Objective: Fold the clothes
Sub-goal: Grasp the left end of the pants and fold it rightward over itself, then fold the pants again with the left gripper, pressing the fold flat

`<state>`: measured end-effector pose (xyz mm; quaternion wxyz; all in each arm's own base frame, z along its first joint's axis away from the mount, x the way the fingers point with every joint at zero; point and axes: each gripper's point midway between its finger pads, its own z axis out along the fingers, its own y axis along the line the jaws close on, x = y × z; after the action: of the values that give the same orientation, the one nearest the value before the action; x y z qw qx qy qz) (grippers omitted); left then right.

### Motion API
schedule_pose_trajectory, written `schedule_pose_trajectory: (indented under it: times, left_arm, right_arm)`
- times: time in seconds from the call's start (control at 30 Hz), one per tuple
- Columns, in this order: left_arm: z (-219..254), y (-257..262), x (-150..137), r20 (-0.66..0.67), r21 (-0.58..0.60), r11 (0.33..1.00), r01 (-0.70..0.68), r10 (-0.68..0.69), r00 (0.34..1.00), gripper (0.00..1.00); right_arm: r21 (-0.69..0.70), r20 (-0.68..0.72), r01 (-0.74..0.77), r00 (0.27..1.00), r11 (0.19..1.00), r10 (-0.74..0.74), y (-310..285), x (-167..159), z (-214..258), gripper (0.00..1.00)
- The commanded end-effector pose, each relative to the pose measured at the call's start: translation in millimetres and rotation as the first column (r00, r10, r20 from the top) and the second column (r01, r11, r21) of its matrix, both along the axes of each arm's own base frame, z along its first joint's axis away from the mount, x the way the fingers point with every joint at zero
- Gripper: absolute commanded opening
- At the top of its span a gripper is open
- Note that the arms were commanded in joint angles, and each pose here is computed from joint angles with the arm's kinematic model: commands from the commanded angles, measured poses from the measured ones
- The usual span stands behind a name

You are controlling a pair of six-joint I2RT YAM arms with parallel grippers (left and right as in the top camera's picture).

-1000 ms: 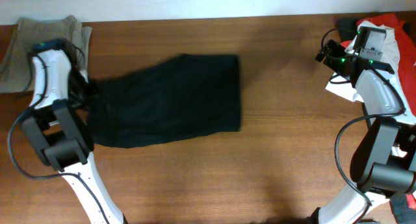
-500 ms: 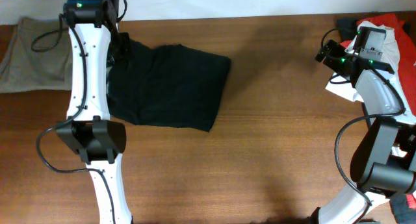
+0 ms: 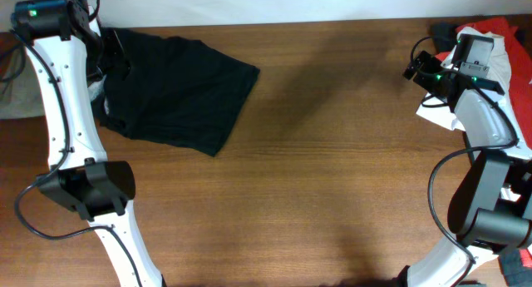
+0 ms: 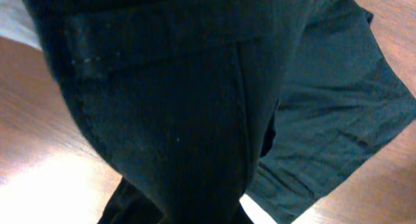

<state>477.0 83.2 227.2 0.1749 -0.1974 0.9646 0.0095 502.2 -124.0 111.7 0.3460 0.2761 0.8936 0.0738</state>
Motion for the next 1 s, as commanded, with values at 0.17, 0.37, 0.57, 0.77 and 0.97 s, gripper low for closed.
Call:
schedule_pose_trajectory:
  times: [0.17, 0.37, 0.57, 0.77, 0.97]
  left_arm:
    - [21, -20, -23, -0.013, -0.015, 0.995, -0.097, 0.096, 0.995, 0.01]
    - [41, -42, -69, -0.048, 0.036, 0.998, -0.052, 0.054, 0.997, 0.01]
    - [22, -30, -143, -0.181, 0.109, 0.977, -0.184, 0.201, 0.963, 0.01]
    - [27, 4, -104, -0.027, 0.182, 0.957, -0.225, 0.234, 0.972, 0.01]
    - [-18, -26, -49, -0.034, 0.158, 0.980, -0.117, 0.124, 0.992, 0.01]
  right_arm:
    - [-0.013, 0.024, 0.006, 1.000, 1.000, -0.005, -4, 2, 11, 0.98]
    - [-0.013, 0.024, 0.006, 1.000, 1.000, -0.005, -4, 2, 11, 0.99]
    - [-0.013, 0.024, 0.005, 1.000, 1.000, -0.005, -3, 2, 11, 0.99]
    - [-0.012, 0.024, 0.006, 1.000, 1.000, -0.005, -3, 2, 11, 0.99]
    - [-0.013, 0.024, 0.006, 1.000, 1.000, -0.005, -4, 2, 11, 0.99]
